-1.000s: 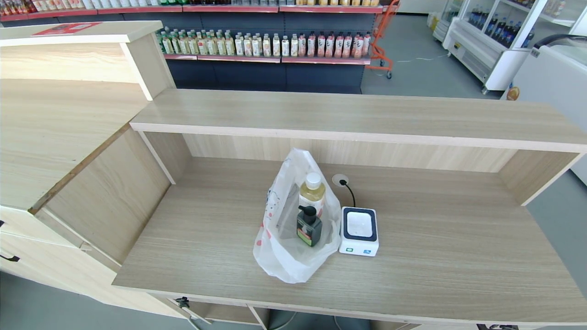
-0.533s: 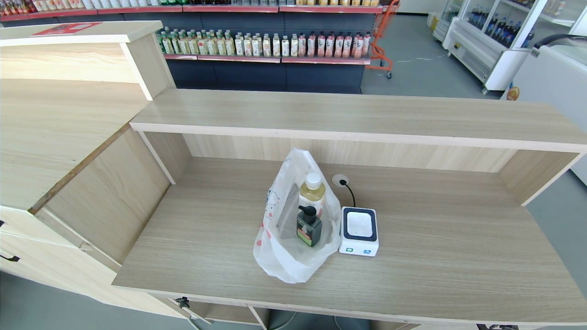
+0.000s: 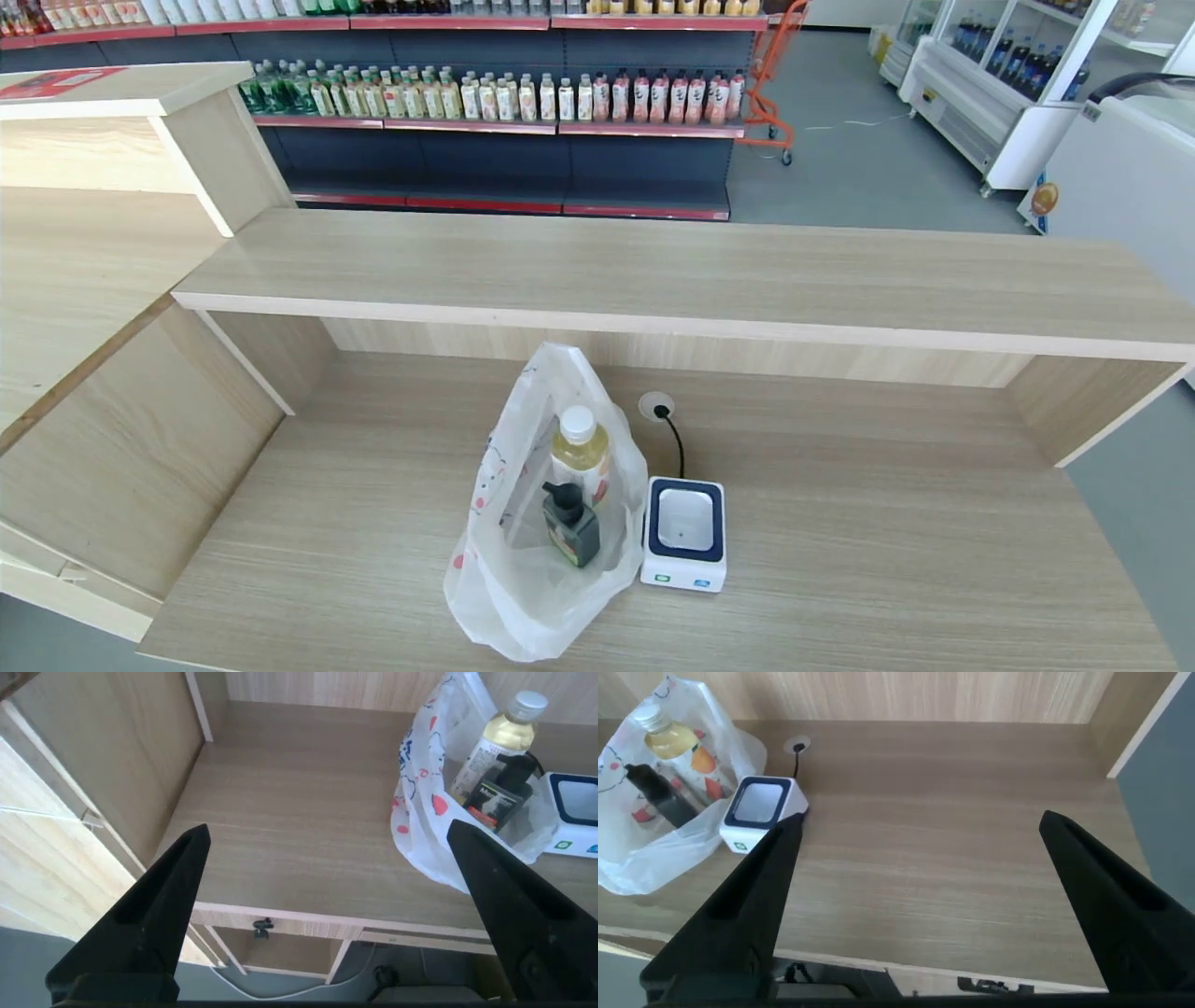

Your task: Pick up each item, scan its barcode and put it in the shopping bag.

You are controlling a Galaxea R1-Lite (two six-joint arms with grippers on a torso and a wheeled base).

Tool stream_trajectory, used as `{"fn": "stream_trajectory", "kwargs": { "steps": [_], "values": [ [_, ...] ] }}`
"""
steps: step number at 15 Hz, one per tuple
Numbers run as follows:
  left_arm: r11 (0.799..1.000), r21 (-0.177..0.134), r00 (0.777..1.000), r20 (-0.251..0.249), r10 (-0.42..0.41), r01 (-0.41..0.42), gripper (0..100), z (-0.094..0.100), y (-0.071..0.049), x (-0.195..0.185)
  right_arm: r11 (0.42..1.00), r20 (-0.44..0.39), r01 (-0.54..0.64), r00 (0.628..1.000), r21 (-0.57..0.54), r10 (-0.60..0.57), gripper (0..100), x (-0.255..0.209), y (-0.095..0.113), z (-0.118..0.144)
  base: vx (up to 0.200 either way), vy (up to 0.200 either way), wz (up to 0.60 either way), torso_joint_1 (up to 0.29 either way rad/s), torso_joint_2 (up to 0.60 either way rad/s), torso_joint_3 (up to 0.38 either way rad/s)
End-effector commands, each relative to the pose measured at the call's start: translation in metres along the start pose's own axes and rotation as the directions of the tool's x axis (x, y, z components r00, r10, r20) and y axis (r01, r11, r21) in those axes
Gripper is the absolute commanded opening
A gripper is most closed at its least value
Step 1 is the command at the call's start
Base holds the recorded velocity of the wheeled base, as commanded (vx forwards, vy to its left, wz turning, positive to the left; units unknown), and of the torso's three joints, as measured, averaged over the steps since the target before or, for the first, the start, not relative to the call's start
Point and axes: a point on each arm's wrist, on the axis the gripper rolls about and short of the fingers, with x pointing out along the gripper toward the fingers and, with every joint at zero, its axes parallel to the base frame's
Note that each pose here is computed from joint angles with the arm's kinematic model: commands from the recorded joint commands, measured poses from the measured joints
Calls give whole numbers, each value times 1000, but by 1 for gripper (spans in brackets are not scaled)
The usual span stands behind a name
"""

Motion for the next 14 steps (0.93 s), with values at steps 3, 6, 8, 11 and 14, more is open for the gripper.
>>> {"fn": "stream_trajectory", "kwargs": {
  "steps": [3,6,8,11,14],
  "values": [
    [1000,0,1000,1,0,0,100,0,0,0,1000,-7,2,1000,-7,-2,100,0,0,0,0,0,0,0,0,0],
    [1000,0,1000,1,0,0,100,0,0,0,998,-20,3,1000,-56,-4,0,0,0,-1,0,0,0,0,0,0],
    [1000,0,1000,1,0,0,100,0,0,0,999,-21,3,1000,-54,-4,0,0,0,-2,0,0,0,0,0,0],
    [1000,0,1000,1,0,0,100,0,0,0,999,-32,5,999,-47,-7,0,0,0,-3,0,0,0,0,0,0],
    [1000,0,1000,1,0,0,100,0,0,0,999,-32,5,999,-47,-7,0,0,0,-3,0,0,0,0,0,0]
  ]
}}
